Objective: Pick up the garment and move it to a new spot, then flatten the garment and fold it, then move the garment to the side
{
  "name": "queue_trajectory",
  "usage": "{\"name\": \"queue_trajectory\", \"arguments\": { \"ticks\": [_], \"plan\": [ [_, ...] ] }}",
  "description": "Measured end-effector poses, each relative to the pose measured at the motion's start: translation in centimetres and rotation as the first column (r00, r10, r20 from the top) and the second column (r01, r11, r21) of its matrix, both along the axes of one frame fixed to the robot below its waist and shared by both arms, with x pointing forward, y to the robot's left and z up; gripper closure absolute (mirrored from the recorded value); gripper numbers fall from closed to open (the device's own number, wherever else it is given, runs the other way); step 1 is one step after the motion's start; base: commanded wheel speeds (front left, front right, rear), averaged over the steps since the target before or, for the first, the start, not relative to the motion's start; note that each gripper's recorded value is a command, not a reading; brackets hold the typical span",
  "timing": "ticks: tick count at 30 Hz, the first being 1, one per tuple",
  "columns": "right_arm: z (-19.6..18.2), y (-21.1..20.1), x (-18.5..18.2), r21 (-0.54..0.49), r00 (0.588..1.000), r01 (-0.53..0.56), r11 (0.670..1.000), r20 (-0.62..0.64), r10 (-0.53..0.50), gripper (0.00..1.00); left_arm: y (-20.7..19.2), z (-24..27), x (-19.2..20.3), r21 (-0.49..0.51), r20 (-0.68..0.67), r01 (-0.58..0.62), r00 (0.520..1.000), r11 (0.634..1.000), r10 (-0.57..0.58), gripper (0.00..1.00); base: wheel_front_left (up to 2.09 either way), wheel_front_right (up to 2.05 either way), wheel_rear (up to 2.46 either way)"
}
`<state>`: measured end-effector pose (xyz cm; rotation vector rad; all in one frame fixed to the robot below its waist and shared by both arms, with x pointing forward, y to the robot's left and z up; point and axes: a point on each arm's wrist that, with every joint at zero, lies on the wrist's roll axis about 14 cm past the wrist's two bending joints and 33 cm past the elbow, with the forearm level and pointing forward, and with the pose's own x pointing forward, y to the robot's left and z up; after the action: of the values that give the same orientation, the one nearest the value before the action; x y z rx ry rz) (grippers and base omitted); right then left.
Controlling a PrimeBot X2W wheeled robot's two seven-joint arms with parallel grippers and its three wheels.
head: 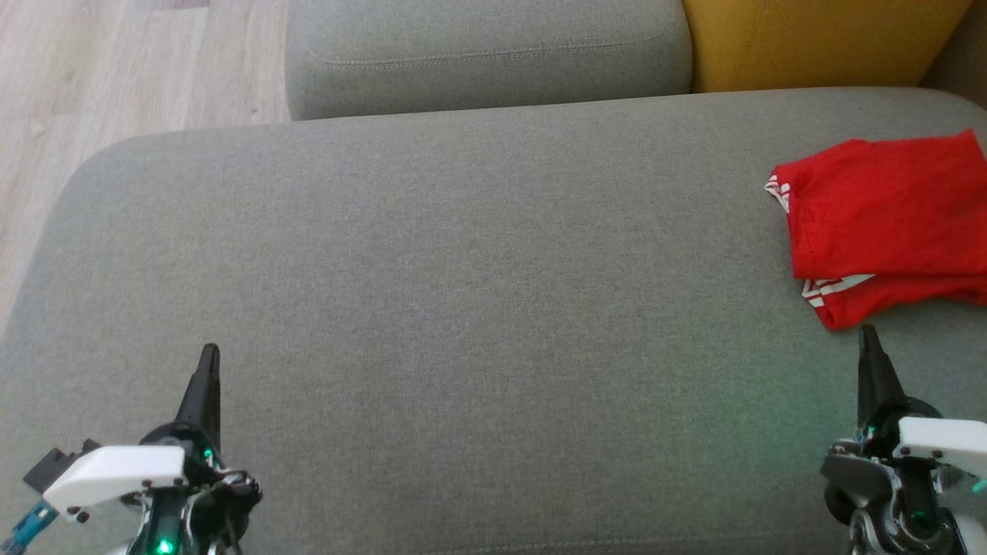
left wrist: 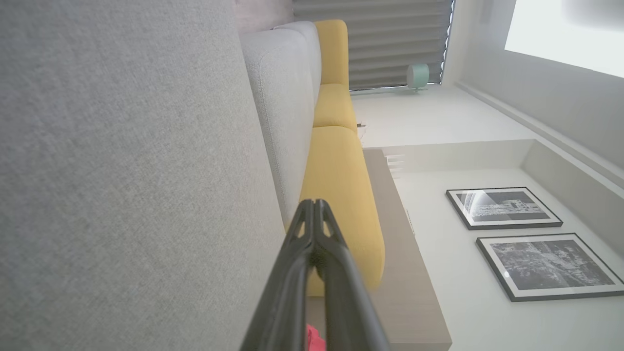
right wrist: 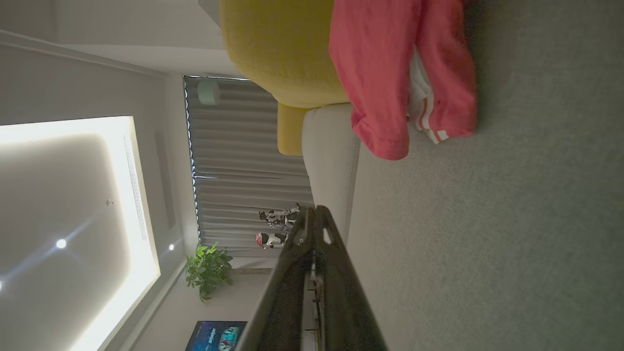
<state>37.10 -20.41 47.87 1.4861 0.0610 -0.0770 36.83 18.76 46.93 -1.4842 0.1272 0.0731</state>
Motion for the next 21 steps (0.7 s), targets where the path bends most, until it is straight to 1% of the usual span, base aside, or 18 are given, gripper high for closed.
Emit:
{"name": "queue_trajectory", "arguments": {
  "ticks": [7, 21],
  "plan": [
    [-0.15, -0.38, 0.11, 0.081, 1.0, 0.024, 0.996, 0.0, -0.024, 1.0, 0.17, 0.71, 0.51, -0.076, 0.031, -0.013, 0.999, 0.997, 0.015, 1.0, 0.0, 0.0, 0.0],
    [-0.18, -0.45, 0.1, 0.084, 1.0, 0.027, 0.996, -0.001, -0.027, 1.0, 0.23, 0.76, 0.54, -0.083, 0.033, -0.013, 0.999, 0.996, 0.016, 1.0, 0.0, 0.0, 0.0]
  ]
}}
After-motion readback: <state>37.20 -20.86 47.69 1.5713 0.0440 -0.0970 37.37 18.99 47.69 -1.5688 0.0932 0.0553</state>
